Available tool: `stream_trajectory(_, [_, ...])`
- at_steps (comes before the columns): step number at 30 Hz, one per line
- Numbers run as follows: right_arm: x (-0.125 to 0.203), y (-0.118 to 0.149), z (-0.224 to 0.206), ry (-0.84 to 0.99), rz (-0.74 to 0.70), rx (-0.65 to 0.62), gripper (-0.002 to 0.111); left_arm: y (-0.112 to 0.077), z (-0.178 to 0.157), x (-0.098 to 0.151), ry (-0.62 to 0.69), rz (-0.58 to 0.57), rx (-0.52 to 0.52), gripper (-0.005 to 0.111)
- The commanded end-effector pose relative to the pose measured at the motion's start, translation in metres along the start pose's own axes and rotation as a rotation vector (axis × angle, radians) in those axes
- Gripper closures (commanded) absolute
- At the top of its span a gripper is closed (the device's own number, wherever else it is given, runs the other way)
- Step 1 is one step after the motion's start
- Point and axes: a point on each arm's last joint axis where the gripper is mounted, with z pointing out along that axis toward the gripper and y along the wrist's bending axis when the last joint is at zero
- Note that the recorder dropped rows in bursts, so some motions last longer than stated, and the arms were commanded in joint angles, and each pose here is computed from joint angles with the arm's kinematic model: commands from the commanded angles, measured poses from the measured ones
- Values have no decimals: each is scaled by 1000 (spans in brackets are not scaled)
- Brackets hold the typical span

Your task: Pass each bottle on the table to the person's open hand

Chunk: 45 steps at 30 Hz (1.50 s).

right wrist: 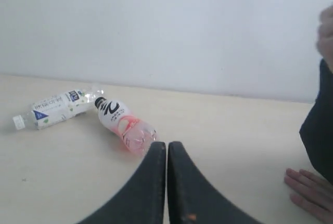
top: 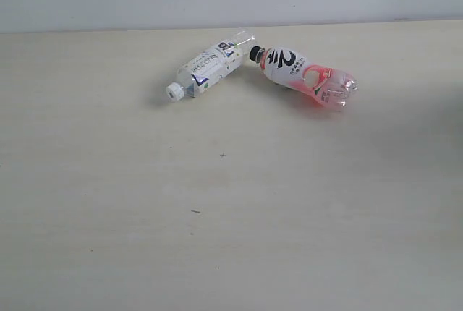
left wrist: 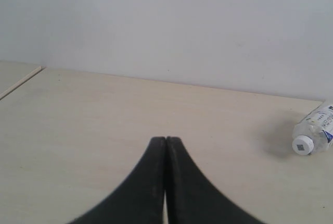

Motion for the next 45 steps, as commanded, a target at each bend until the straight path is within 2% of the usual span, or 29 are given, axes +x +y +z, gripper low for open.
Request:
stream_trajectory(1, [-1,-1,-2,-35,3,16,106,0,0,0,-6,-1,7,107])
stream_trajectory(45, [-1,-1,0,-59,21,13,106,0,0,0,-6,-1,7,107])
